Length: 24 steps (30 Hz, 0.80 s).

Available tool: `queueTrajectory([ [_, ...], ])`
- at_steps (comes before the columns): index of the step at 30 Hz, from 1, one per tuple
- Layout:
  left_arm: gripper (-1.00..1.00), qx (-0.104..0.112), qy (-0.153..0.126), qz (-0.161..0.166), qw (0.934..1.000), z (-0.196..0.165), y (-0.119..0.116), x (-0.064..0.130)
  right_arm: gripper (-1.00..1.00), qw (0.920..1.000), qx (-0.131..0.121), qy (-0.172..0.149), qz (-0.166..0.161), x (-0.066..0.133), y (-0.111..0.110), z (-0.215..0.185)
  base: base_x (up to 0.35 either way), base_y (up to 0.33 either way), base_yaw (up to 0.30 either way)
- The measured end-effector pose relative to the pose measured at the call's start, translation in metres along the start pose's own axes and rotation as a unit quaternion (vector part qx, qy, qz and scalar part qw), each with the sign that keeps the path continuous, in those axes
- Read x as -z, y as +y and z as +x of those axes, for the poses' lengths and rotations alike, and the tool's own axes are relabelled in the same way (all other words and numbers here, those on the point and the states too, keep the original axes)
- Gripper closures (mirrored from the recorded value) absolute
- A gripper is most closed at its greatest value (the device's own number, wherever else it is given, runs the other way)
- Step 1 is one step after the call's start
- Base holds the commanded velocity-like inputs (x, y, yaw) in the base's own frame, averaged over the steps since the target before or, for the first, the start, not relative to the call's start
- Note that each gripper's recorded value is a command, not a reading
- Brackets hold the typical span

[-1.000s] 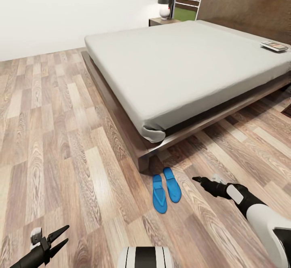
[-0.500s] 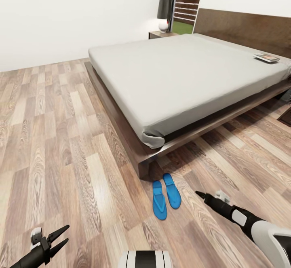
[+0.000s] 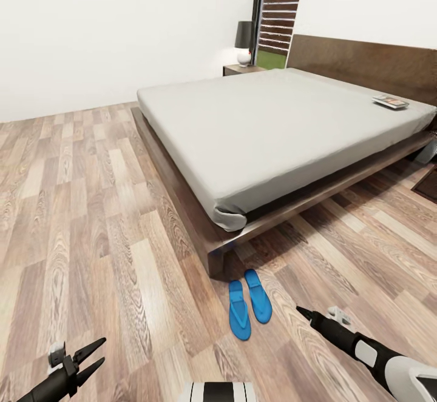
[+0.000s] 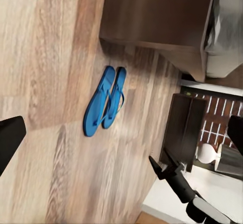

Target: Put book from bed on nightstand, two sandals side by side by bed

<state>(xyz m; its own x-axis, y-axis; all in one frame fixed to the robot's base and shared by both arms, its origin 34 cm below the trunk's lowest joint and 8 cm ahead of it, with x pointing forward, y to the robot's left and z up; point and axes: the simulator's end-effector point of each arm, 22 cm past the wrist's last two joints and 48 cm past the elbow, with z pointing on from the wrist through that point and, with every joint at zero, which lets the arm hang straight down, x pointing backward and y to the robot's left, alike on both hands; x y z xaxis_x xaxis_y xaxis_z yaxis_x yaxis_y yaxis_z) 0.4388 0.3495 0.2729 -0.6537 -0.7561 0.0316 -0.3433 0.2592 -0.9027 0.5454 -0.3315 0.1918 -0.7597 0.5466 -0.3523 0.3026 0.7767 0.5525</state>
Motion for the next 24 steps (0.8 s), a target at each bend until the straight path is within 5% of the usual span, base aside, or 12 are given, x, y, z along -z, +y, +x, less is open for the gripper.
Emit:
queueTrajectory([
  [18, -1.0, -0.03, 0.01, 0.019, 0.9993, 0.0, -0.028, -0.001, -1.0, 0.9985, 0.001, 0.003, 0.054, 0.066, -0.07, 0.021, 0.0, 0.0, 0.0],
  [24, -1.0, -0.064, 0.021, -0.012, 0.9976, -0.004, -0.021, 0.009, -1.0, 0.9967, 0.003, 0.006, 0.081, 0.098, -0.104, 0.03, 0.0, 0.0, 0.0],
])
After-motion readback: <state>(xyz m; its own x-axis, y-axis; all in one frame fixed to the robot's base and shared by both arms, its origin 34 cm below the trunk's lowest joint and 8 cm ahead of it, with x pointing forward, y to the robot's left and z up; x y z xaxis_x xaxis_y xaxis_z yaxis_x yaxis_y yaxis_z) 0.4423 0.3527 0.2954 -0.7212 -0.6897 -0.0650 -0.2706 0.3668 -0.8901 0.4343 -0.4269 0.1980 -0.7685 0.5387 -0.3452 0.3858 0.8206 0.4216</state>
